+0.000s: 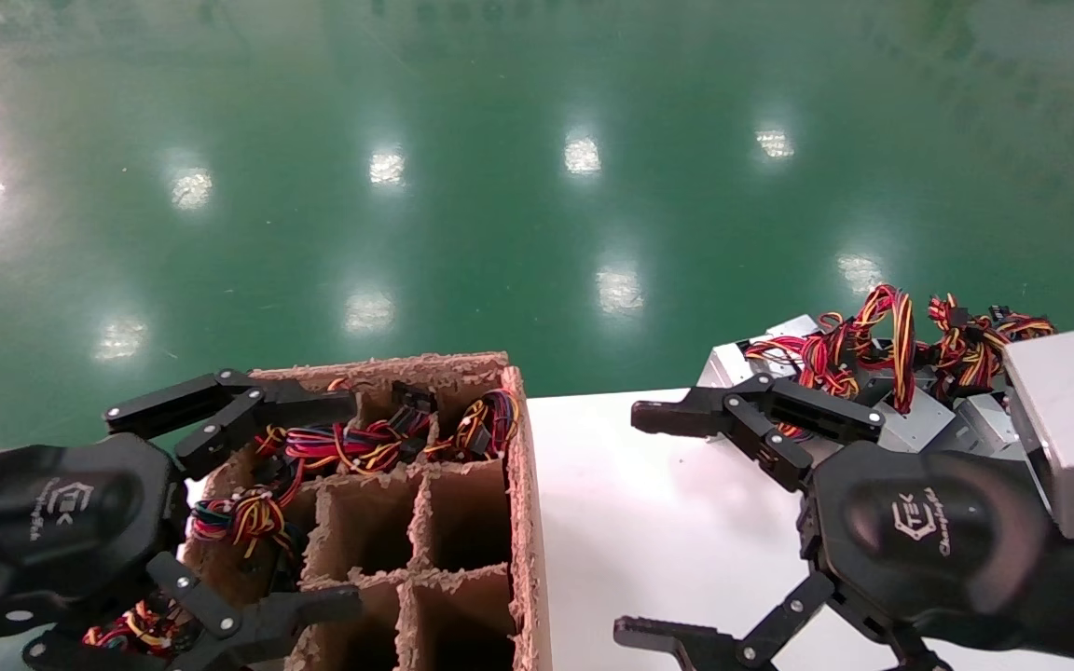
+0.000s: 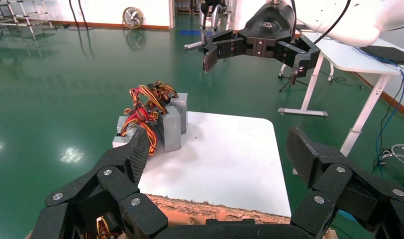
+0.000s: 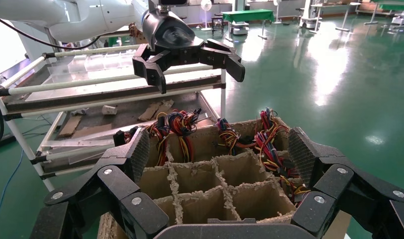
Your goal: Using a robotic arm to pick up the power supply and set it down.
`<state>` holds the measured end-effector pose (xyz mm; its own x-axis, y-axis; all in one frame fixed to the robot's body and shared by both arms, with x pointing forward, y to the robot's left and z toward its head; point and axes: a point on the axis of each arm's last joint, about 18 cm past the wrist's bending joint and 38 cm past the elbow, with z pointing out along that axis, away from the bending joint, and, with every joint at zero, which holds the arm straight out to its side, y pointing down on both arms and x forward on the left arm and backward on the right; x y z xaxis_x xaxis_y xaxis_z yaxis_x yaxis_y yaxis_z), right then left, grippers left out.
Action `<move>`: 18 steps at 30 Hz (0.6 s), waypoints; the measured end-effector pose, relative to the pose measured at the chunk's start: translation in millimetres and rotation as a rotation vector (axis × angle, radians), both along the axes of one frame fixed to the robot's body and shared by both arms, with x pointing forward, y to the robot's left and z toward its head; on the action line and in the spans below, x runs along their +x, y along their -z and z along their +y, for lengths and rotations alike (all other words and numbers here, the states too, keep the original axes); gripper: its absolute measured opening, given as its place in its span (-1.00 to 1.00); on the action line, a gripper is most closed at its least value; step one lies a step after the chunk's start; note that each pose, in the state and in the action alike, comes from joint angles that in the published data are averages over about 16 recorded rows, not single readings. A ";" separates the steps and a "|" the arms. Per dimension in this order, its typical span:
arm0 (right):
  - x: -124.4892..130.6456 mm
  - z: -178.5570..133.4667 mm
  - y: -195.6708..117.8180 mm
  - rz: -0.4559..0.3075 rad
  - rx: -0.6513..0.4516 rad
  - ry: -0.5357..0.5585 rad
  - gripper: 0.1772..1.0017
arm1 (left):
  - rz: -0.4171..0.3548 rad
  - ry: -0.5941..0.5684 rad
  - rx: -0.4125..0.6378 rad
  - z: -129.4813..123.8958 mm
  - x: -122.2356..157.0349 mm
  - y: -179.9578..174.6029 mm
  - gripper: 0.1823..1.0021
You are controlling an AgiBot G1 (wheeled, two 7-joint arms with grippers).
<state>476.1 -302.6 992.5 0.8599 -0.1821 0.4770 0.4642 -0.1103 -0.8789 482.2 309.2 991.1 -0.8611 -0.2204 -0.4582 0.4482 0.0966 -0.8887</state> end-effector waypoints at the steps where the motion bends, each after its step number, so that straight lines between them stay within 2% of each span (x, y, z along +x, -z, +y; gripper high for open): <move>1: 0.0 0.0 0.0 0.000 0.000 0.000 1.00 | 0.000 0.000 0.000 0.0 0.0 0.0 1.00; 18: 0.0 0.0 0.0 0.000 0.000 0.000 1.00 | 0.000 0.000 0.000 0.0 0.0 0.0 1.00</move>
